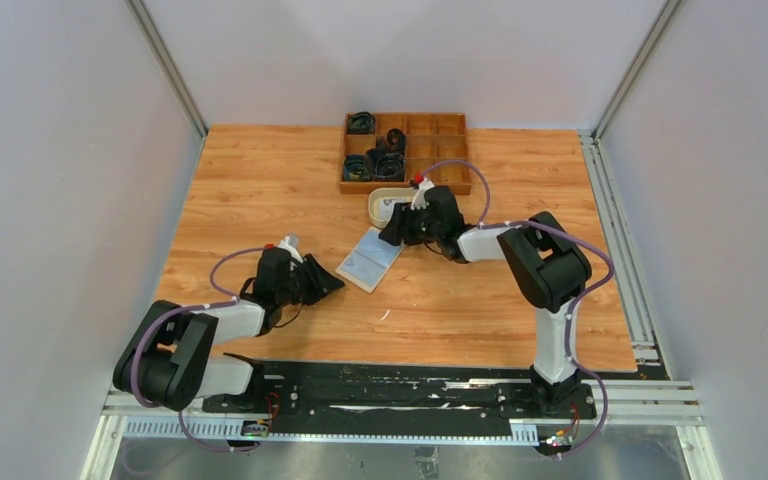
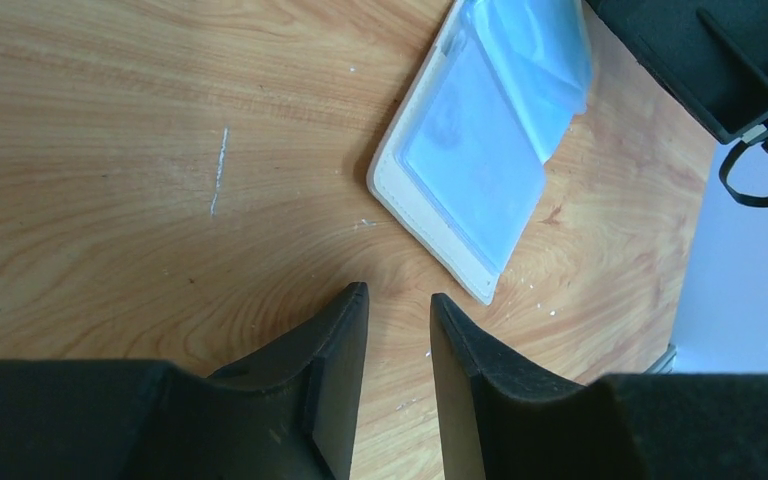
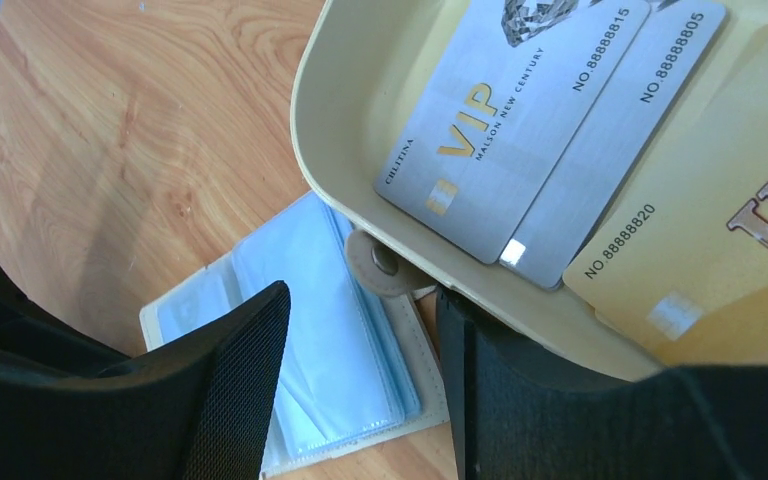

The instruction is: Take the credit cards out of the card holder

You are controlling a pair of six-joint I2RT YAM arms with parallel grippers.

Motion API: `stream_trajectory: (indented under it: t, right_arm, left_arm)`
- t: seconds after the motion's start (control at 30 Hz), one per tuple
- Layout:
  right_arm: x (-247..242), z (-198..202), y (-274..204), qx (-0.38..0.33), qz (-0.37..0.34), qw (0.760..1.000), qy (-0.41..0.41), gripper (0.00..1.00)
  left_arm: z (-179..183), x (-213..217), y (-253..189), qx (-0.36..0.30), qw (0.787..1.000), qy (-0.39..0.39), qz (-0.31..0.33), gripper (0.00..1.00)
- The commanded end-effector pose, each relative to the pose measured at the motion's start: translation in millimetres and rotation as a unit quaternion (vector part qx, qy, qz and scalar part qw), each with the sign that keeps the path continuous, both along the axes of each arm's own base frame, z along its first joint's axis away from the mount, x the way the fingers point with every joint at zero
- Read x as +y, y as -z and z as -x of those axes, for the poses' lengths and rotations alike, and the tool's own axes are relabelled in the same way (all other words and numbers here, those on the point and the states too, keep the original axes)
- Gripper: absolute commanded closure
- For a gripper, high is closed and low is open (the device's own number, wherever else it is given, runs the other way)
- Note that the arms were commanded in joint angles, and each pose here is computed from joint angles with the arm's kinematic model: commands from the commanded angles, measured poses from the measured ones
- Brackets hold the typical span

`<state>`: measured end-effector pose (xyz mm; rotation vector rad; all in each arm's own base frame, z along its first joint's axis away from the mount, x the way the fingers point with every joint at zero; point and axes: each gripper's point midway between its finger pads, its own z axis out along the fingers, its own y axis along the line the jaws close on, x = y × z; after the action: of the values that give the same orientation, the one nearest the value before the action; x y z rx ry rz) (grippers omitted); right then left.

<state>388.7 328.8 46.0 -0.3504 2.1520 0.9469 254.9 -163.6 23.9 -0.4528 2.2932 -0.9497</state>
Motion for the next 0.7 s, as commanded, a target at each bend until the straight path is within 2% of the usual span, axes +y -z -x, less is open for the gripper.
stream_trajectory:
  t: [0.0, 0.17, 0.3, 0.37, 0.4, 0.43, 0.67]
  right_arm:
    - [4.9, -11.3, 0.5, -0.004, -0.015, 1.000, 0.004, 0.41]
    - [6.4, -13.1, 7.3, 0.001, -0.015, 1.000, 0.003, 0.44]
    - [12.0, -12.7, 14.4, 0.015, -0.028, 1.000, -0.002, 0.66]
    - [15.0, -10.6, 16.1, 0.020, -0.036, 0.999, -0.008, 0.83]
    - [16.1, -9.7, 16.2, 0.023, -0.039, 0.999, -0.009, 0.96]
    - [15.6, -8.2, 15.8, 0.024, -0.041, 0.999, -0.009, 1.00]
    - [-0.9, 28.1, 14.3, 0.033, -0.033, 0.999, 0.014, 1.00]
  left_arm:
    - [1.9, 9.0, 8.4, 0.008, 0.999, -0.031, -0.004, 0.60]
    - [-2.3, 15.8, 10.9, 0.008, 0.997, -0.071, 0.004, 0.60]
    - [-9.6, 17.3, 9.7, 0.008, 0.995, -0.099, 0.020, 0.61]
    - [-13.2, 17.2, 10.7, 0.011, 0.994, -0.106, 0.023, 0.61]
    - [-14.6, 16.8, 10.7, 0.011, 0.994, -0.107, 0.024, 0.61]
    - [-15.3, 16.9, 11.7, 0.012, 0.994, -0.109, 0.025, 0.61]
    - [-20.0, 18.4, 11.9, 0.007, 0.993, -0.115, 0.022, 0.63]
